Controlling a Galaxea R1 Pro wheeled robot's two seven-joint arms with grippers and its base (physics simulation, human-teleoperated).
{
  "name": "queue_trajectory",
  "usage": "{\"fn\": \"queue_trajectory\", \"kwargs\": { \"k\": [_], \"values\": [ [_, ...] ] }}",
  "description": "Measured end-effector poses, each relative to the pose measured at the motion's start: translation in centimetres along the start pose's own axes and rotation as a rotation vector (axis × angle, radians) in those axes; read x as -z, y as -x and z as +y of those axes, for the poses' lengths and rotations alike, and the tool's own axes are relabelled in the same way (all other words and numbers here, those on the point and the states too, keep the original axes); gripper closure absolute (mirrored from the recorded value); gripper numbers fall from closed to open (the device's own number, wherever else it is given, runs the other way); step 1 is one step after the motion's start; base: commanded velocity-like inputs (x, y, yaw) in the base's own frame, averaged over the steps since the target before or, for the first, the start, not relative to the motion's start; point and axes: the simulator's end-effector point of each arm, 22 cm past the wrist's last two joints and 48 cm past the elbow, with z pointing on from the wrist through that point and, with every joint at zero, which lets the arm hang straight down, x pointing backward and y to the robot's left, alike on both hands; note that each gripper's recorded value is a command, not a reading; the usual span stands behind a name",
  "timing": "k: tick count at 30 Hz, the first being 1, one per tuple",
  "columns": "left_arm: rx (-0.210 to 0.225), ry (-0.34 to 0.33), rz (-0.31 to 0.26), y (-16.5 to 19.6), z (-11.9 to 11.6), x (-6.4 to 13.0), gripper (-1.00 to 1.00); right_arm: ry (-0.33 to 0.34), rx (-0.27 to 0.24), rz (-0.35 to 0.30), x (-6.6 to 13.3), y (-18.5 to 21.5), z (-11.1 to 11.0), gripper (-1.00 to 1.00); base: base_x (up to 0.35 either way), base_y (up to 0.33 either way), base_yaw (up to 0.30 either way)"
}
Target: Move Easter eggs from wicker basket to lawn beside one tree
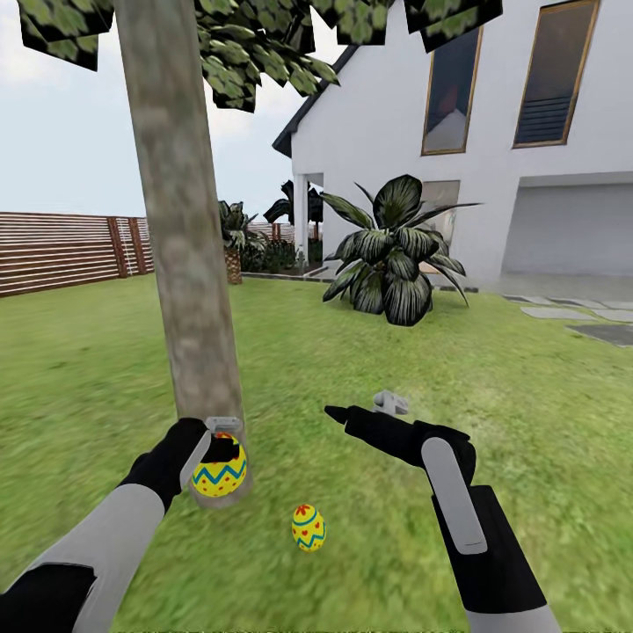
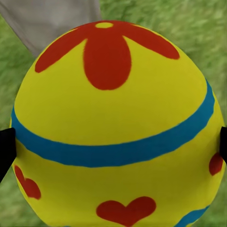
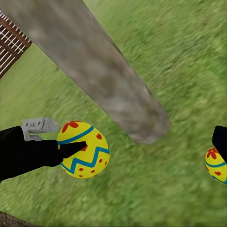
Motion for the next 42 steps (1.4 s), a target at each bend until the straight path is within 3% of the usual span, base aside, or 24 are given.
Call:
{"fn": "queue_trajectory", "kwargs": {
  "k": [10,15,26,37,42],
  "values": [
    [-0.002,0.002,-0.006,-1.7,0.0,-1.4,1.00,0.010,0.001,0.000,-0.3,-1.9,-0.8,-1.00,0.000,0.000,0.000],
    [-0.002,0.002,-0.008,-2.5,-0.1,-2.0,1.00,0.167,0.005,0.019,-0.3,-3.6,2.6,-1.00,0.000,0.000,0.000],
    [-0.004,0.006,-0.010,-4.5,-0.1,-3.5,1.00,0.297,0.035,0.054,-0.4,-7.3,5.3,-1.00,0.000,0.000,0.000],
    [-0.004,0.004,-0.011,-6.6,-0.3,-5.0,1.00,0.286,0.042,0.057,-0.7,-9.6,3.8,-1.00,0.000,0.000,0.000],
    [-0.004,0.004,-0.011,-7.5,-0.3,-5.6,1.00,0.181,0.048,0.053,-1.3,-10.4,0.9,-1.00,0.000,0.000,0.000]
  ]
}}
